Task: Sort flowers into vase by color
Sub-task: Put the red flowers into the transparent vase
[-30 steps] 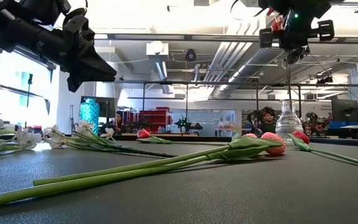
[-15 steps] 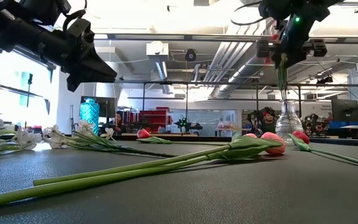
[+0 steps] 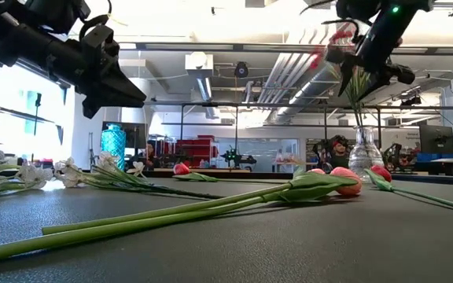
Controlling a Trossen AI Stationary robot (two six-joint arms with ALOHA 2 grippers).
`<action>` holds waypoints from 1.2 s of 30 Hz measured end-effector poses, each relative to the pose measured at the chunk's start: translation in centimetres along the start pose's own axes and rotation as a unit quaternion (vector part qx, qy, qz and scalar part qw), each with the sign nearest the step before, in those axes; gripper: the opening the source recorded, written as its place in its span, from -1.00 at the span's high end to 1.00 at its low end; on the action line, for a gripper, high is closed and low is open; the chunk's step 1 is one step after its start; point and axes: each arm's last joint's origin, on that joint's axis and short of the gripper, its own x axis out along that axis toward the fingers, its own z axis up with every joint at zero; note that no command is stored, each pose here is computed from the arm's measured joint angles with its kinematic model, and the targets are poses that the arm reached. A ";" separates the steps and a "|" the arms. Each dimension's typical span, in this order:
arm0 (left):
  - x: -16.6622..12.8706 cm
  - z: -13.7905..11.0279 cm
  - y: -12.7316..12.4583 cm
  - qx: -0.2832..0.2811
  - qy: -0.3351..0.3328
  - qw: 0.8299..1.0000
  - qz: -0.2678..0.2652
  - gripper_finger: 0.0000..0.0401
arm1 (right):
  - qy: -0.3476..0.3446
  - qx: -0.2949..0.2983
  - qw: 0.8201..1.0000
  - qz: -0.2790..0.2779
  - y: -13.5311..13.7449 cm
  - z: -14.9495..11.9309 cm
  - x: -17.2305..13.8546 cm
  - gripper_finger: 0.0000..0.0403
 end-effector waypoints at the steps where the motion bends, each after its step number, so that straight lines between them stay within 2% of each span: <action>1: 0.0 0.0 0.0 0.001 0.000 1.000 0.000 0.63 | 0.002 0.006 1.000 0.005 -0.2 0.1 -0.3 0.09; 7: 0.0 0.0 0.0 -0.001 -0.001 1.000 0.001 0.63 | 0.034 0.039 0.998 0.047 -1.3 0.5 -2.1 0.09; 15: 0.0 0.0 0.1 -0.002 -0.008 1.000 0.014 0.63 | 0.174 0.047 0.982 0.062 -2.6 0.2 -2.2 0.09; 25: 0.0 0.1 -0.1 -0.053 -0.013 0.998 0.012 0.63 | 0.319 -0.018 0.939 0.127 -2.6 -1.0 -2.7 0.09; 32: -0.1 -0.1 -0.5 -0.057 -0.016 0.998 0.012 0.63 | 0.362 -0.050 0.922 0.126 -1.9 -2.4 -3.1 0.09; 36: -0.2 0.0 -1.2 -0.059 -0.030 0.998 -0.012 0.63 | 0.378 -0.057 0.917 0.113 -1.1 -3.9 -3.6 0.09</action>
